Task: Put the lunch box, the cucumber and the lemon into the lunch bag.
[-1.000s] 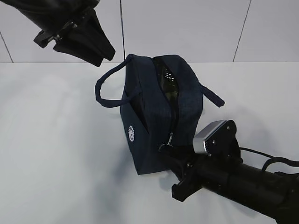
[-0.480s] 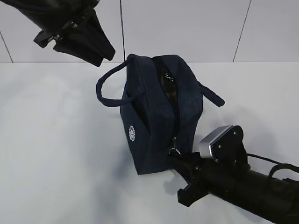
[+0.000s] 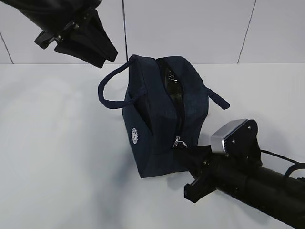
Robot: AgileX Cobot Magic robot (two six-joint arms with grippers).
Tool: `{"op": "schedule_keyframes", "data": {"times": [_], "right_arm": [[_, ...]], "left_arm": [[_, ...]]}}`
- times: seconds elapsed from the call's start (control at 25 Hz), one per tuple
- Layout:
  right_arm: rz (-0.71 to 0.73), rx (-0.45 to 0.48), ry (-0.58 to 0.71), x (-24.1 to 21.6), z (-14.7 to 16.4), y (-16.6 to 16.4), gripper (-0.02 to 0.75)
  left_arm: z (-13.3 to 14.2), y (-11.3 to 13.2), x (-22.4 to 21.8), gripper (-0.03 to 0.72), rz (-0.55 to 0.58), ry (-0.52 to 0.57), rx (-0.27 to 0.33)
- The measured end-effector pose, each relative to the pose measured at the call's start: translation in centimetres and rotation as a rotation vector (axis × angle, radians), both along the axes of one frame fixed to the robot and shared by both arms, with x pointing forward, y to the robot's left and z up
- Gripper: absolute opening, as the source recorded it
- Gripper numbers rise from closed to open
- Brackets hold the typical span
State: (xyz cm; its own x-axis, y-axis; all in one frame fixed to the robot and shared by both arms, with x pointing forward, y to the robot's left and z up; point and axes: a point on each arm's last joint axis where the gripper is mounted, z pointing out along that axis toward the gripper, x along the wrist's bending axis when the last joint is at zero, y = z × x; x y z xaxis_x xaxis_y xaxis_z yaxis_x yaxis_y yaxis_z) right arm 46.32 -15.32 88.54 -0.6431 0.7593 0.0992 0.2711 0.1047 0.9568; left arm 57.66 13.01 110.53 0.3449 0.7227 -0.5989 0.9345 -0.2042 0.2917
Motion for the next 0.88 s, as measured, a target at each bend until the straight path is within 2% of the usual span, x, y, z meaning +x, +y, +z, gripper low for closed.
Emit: {"op": "schedule_keyframes", "data": {"times": [0.44,0.88], "right_arm": [[-0.023,0.045,-0.082,0.0,2.9,-0.2,0.000],[-0.064,0.031,-0.105,-0.1,4.5,-0.7,0.000]], "left_arm": [[0.0,0.0,0.0,0.236,0.000,0.000,0.000],[0.0,0.0,0.0,0.236,0.000,0.000,0.000]]}}
